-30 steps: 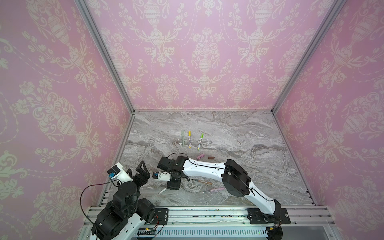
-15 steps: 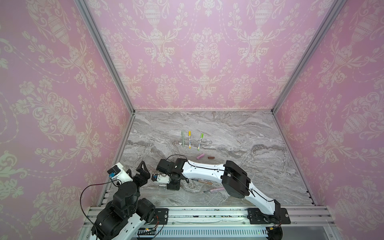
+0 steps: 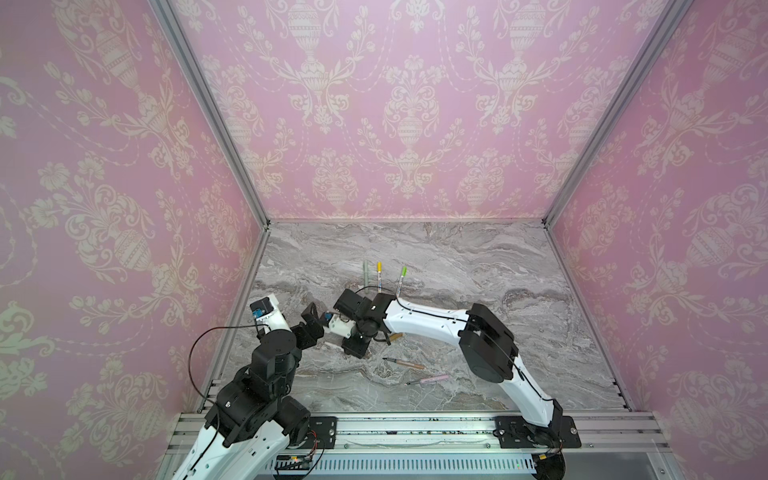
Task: Insert the pens into the pen caps
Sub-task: 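Lift the white pen upright with right gripper while left gripper approaches it, then grasp the white pen with left gripper and open right gripper, then move right gripper over the pink and brown caps while left gripper holds the pen upright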
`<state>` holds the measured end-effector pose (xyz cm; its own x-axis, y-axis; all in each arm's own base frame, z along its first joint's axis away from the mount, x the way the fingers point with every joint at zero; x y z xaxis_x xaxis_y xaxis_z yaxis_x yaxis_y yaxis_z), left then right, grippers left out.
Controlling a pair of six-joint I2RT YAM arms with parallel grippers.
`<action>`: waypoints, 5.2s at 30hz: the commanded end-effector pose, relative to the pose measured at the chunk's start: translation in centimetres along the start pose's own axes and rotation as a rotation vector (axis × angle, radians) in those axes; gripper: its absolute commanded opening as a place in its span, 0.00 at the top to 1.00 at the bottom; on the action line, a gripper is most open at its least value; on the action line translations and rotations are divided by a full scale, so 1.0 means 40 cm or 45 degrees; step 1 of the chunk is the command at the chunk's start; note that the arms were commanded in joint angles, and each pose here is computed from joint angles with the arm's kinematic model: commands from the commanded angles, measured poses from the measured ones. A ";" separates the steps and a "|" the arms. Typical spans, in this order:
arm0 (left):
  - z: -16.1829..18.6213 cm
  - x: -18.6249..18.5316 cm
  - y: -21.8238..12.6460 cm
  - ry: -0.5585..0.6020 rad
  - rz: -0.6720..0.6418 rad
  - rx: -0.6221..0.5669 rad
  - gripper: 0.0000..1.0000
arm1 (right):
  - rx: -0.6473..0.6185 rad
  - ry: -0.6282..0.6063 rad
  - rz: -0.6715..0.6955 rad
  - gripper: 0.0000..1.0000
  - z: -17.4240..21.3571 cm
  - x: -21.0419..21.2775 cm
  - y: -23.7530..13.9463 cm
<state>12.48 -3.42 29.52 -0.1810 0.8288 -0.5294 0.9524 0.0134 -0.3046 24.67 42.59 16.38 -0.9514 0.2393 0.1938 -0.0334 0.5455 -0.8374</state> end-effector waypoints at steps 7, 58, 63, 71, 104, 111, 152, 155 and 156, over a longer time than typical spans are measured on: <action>-0.120 -0.322 0.067 0.120 0.650 0.289 0.13 | -0.868 0.707 -0.234 1.00 -0.015 -0.153 -0.394; 0.286 -0.407 0.254 -0.100 1.207 0.936 0.52 | -1.103 0.936 0.181 1.00 0.299 -0.028 -0.579; 0.292 -0.410 0.253 -0.097 1.197 0.931 0.65 | -1.109 0.920 0.183 1.00 0.294 -0.029 -0.582; 0.293 -0.413 0.254 -0.089 1.178 0.929 0.91 | -1.102 0.915 0.177 1.00 0.298 -0.028 -0.575; 0.259 -0.103 0.216 0.218 0.136 0.443 1.00 | -0.117 1.073 0.527 0.43 0.381 -0.116 -0.374; 0.272 -0.079 0.206 0.174 0.153 0.438 1.00 | 0.097 0.667 0.549 0.36 0.341 -0.180 -0.303; 0.265 -0.067 0.200 0.147 0.157 0.425 1.00 | 0.310 0.567 0.449 0.34 0.357 -0.305 -0.099; 0.264 -0.069 0.201 0.148 0.156 0.424 1.00 | 0.300 0.574 0.460 0.35 0.355 -0.316 -0.101; 0.264 -0.070 0.202 0.148 0.154 0.423 1.00 | 0.294 0.576 0.463 0.35 0.353 -0.319 -0.103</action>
<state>17.87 -11.76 19.85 0.0007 0.8781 -0.4785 0.8160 -0.2771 -0.5072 32.54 26.66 12.84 -0.6941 0.7192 0.0302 0.2157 0.2477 -0.9445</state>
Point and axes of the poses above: each gripper's point midway between its finger pads, its own y axis out along the fingers, its own x axis along the line the jaws close on, z = x × y, the point moved 10 cm from there along -y, back along the fingers, and after that the axes turned 10 degrees about -y, right-handed, at the moved point
